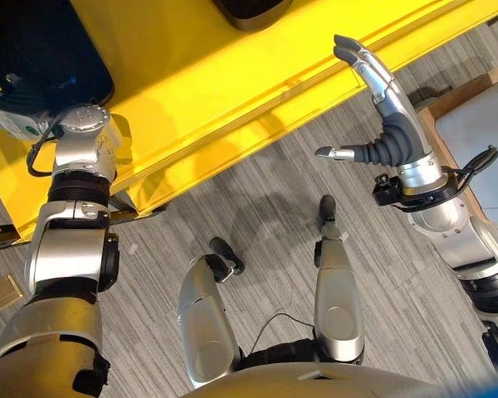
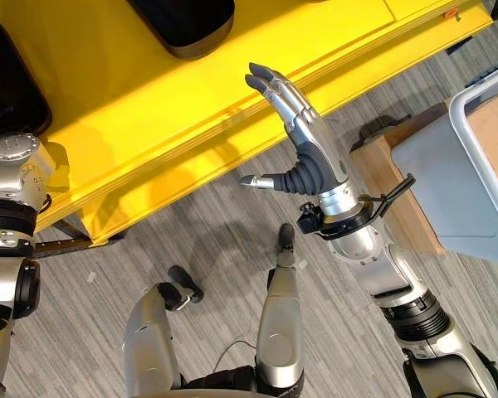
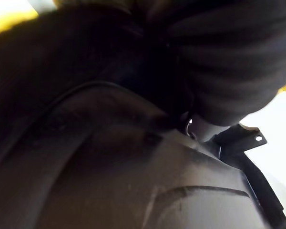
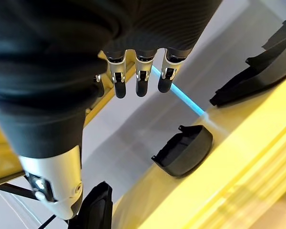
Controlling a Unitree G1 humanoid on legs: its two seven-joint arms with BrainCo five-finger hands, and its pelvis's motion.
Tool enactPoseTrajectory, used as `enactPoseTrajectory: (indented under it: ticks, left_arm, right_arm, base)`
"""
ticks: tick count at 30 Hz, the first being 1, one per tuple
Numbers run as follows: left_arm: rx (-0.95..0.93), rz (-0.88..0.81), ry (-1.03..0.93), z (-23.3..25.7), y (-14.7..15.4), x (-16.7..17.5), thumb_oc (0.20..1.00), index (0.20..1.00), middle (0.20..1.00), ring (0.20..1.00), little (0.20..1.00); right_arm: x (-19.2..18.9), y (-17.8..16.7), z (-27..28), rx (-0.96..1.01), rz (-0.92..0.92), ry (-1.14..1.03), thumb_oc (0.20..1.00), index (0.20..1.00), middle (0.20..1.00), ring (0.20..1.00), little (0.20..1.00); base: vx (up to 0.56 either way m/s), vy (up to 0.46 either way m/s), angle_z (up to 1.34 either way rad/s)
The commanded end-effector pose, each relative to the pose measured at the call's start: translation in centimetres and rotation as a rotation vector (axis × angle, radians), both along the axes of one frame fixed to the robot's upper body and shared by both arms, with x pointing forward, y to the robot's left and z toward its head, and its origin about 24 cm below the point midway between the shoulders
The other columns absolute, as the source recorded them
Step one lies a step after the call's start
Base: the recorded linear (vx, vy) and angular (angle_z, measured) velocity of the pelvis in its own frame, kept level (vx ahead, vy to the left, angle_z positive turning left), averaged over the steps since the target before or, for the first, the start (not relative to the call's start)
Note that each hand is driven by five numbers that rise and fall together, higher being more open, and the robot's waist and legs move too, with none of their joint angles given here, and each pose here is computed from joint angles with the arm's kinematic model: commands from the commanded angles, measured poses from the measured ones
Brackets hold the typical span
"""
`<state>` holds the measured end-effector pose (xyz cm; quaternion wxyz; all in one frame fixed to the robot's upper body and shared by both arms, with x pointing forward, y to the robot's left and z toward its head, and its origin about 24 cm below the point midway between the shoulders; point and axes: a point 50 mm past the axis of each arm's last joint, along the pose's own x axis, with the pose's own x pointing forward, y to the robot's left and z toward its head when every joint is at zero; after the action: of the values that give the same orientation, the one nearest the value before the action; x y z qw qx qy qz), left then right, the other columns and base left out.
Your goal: Move parts from the plastic box to the shelf.
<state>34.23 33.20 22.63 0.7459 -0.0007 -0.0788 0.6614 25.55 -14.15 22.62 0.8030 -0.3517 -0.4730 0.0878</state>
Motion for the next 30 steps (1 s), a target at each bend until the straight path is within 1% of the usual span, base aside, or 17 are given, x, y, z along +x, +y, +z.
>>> enactPoseTrajectory:
  ticks: [1,8,15,18,25,27,28,30]
  left_arm:
    - [0.17,0.053,-0.005,2.9,2.0,-1.3,1.0,1.0,1.0,1.0,1.0]
    - [0.195,0.04,-0.001,2.9,1.5,-1.2,1.0,1.0,1.0,1.0,1.0]
    - [0.228,0.127,-0.037,3.1,1.9,-2.1,1.0,1.0,1.0,1.0,1.0]
    - [0.144,0.132,-0.077,2.4,2.1,-2.4,1.0,1.0,1.0,1.0,1.0]
    - [0.067,0.076,-0.125,0.7,1.6,-2.2,1.0,1.0,1.0,1.0,1.0]
    - [0.083,0.099,-0.169,0.2,1.3,-2.7,1.0,1.0,1.0,1.0,1.0]
    - [0.148,0.115,-0.213,0.6,1.2,-3.3,1.0,1.0,1.0,1.0,1.0]
    - [0.305,0.105,-0.374,2.0,-0.5,-4.8,1.0,1.0,1.0,1.0,1.0]
  right_arm:
    - [-1.3,-0.6,1.9,0.011,0.012,-0.125,1.0,1.0,1.0,1.0,1.0]
    - [-1.2,-1.0,1.4,0.016,-0.004,-0.11,1.0,1.0,1.0,1.0,1.0]
    - [-1.4,-1.1,1.2,0.011,-0.002,-0.109,1.0,1.0,1.0,1.0,1.0]
    - [-1.6,-1.0,1.1,0.023,-0.001,-0.124,1.0,1.0,1.0,1.0,1.0]
    - [-1.6,-0.7,1.1,0.029,0.003,-0.134,1.0,1.0,1.0,1.0,1.0]
    - [-1.7,-0.7,0.8,0.039,0.007,-0.126,1.0,1.0,1.0,1.0,1.0]
    - [-1.8,-0.6,0.2,0.05,0.012,-0.118,1.0,1.0,1.0,1.0,1.0]
    - [-2.2,-0.6,-0.6,0.077,0.019,-0.101,1.0,1.0,1.0,1.0,1.0]
  base:
    - [0.0,0.0,0.0]
    - [0.0,-0.017,0.0]
    - [-0.02,-0.026,0.0]
    - [-0.04,-0.072,-0.03]
    - [-0.04,-0.079,0.02]
    - [-0.02,-0.162,-0.01]
    - [-0.02,-0.254,-0.08]
    - [-0.06,-0.31,0.14]
